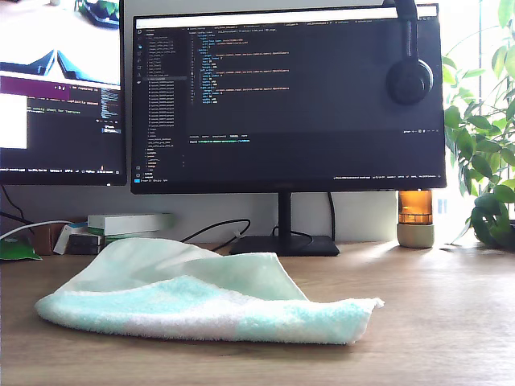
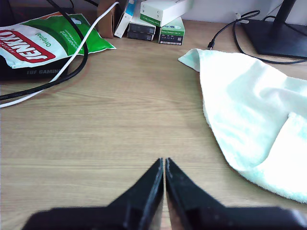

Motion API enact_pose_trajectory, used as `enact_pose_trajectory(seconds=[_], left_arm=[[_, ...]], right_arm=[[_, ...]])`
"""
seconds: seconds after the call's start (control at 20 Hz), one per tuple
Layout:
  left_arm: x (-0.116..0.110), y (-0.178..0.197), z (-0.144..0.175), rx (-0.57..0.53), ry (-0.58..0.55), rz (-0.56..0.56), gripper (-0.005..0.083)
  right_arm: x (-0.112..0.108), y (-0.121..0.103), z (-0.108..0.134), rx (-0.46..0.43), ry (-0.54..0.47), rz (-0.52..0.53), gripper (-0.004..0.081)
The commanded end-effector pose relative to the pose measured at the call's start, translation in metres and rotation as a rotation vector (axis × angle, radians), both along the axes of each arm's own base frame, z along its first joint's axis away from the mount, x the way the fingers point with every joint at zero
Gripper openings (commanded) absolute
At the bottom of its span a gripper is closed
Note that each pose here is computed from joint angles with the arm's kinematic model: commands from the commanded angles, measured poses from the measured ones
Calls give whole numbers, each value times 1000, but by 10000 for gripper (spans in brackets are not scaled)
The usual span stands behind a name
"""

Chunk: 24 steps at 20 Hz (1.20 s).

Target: Fold the tea towel to a neat square and place it to the right

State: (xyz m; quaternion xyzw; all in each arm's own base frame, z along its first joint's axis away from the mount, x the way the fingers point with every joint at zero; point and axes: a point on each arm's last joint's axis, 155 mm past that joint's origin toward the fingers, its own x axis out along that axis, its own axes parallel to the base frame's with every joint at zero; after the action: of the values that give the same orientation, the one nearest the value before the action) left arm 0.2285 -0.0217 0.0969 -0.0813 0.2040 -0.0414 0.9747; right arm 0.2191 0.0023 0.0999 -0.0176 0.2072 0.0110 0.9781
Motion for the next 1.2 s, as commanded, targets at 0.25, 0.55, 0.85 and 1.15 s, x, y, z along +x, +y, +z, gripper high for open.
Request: enact_pose_trajectory(seconds=[0.25, 0.55, 0.85, 1.15], left_arm=[[13, -5, 36, -22, -166, -19, -20], [9, -37, 54, -92, -227, -190, -20], [2, -66, 56, -198, -197, -331, -20], [-7, -105, 50, -303, -44, -547, -21]], right_arm=[[15, 6, 36, 77, -169, 7, -11], [16, 27, 53, 273, -214, 72, -11], [9, 59, 50, 498, -136, 178, -11], [0, 90, 23, 607, 70, 295, -11]])
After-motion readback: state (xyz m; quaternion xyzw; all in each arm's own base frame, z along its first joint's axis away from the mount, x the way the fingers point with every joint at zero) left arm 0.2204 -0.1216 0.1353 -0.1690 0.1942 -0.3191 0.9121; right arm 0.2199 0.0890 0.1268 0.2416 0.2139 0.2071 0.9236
